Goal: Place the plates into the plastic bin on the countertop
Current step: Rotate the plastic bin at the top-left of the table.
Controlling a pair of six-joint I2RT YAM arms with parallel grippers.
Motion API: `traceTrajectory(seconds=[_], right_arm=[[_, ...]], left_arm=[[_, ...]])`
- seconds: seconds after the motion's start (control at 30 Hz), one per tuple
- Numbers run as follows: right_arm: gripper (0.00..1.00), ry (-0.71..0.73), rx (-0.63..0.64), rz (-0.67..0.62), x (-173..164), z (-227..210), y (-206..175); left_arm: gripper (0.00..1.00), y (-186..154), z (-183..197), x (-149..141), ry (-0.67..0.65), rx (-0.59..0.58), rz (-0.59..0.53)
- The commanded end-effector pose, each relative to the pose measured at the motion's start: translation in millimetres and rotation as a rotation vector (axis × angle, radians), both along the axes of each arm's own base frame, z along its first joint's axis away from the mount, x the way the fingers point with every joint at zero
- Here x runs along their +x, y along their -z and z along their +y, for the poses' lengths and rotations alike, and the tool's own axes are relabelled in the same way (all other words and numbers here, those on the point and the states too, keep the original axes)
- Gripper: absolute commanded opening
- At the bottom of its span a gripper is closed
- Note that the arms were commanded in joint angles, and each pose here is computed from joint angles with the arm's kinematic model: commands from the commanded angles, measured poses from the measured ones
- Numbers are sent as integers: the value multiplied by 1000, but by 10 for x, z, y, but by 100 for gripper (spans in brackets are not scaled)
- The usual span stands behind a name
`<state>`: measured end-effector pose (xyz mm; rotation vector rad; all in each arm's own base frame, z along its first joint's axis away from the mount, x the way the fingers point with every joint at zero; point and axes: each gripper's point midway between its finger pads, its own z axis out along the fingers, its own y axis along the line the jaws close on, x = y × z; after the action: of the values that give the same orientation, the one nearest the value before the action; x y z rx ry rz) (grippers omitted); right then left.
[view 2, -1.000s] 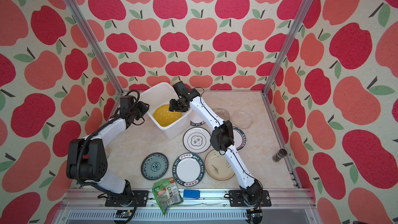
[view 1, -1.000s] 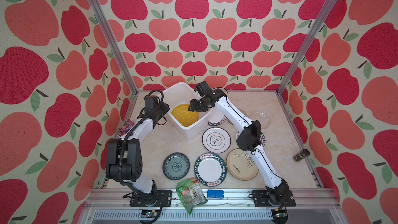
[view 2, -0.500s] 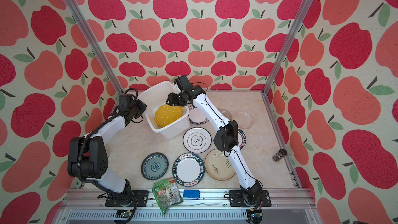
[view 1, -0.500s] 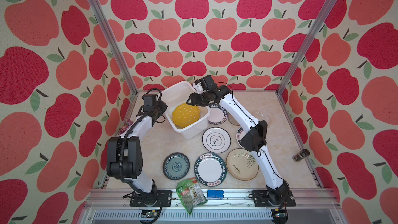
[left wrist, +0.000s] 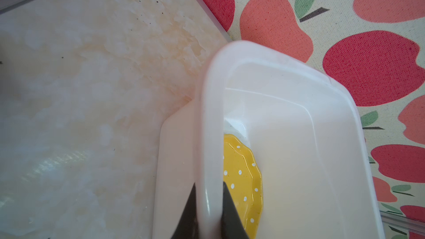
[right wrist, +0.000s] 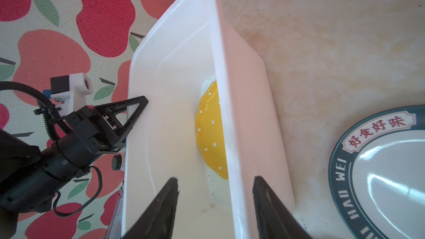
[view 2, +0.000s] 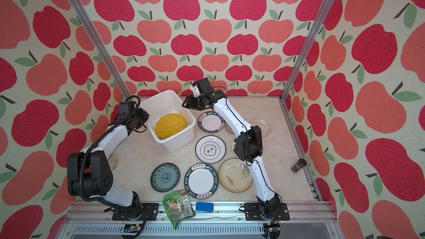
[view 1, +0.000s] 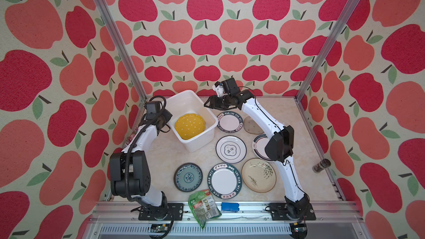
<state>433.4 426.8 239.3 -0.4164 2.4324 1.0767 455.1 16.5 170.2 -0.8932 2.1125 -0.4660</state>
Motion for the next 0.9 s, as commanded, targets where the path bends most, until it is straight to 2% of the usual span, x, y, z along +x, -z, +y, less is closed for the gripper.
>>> traceTrajectory(seconds=[0.0, 0.13, 0.23, 0.57, 0.8, 0.87], right_arm=[[56, 33, 51, -63, 51, -303, -372], [55, 65, 46, -50, -33, -688, -330], [55, 77, 32, -37, -171, -946, -236], [56, 92, -100, 53, -750, -1519, 293], [51, 87, -148, 169, -1160, -1719, 715], [51, 91, -174, 202, -1243, -1777, 855]], left_arm=[[9, -206, -16, 101, 5, -31, -54], [24, -188, -25, 161, 7, -41, -55], [31, -217, -41, 227, 9, -53, -67], [35, -165, -83, 498, 19, -56, -56], [36, -102, -92, 716, 14, -71, -55], [41, -131, -114, 758, 27, -72, -54]])
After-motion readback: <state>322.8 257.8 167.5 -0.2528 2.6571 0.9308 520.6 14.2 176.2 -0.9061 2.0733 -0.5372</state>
